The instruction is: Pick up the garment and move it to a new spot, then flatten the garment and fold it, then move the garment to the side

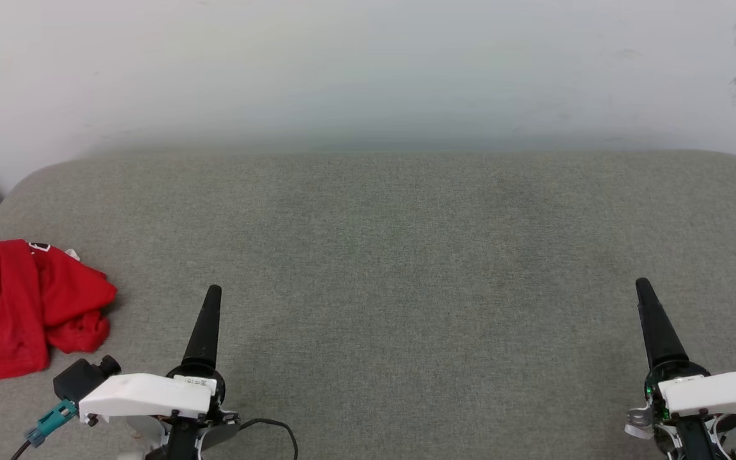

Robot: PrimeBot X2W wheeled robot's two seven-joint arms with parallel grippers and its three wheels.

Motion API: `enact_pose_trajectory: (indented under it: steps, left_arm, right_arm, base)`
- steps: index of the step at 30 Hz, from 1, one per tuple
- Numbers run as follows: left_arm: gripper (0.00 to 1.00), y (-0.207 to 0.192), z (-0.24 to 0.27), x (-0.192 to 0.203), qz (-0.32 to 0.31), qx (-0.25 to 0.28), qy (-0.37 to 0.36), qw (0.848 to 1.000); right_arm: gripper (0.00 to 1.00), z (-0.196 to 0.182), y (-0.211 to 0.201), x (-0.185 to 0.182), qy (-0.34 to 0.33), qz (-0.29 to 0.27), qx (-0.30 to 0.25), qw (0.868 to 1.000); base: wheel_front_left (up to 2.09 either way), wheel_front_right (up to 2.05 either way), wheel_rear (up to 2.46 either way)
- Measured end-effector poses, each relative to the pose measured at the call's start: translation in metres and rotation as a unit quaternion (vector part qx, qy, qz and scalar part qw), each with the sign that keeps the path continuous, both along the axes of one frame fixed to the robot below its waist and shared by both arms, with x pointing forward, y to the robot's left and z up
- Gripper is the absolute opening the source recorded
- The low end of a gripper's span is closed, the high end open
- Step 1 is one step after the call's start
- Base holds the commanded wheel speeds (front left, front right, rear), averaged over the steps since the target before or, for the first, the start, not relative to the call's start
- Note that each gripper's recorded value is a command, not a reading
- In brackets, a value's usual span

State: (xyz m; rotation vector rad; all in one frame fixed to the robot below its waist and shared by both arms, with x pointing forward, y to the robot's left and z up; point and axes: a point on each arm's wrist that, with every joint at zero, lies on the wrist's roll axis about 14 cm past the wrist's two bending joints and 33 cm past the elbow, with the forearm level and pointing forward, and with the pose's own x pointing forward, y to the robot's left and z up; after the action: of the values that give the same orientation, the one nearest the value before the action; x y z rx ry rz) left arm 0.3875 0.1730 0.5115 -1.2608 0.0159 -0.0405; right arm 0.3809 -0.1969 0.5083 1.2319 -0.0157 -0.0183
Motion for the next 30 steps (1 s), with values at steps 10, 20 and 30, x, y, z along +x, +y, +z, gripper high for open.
enact_pose_trajectory:
  steps: [10,20,30]
  left_arm:
    - [1.00,-0.009,0.004,0.001,-0.010,0.143,-0.014,0.990]
    - [1.00,-0.015,0.004,0.002,-0.017,0.242,-0.022,0.970]
    - [1.00,-0.015,0.008,0.003,-0.014,0.327,-0.032,0.944]
  right_arm:
    - [1.00,0.003,0.008,-0.001,-0.004,0.013,-0.151,0.988]
    - [1.00,0.004,0.011,-0.004,-0.008,0.019,-0.241,0.970]
    - [1.00,0.006,0.015,-0.006,-0.013,0.027,-0.317,0.948]
  base:
    - [0.00,0.00,0.00]
    - [0.00,0.00,0.00]
    - [0.00,0.00,0.00]
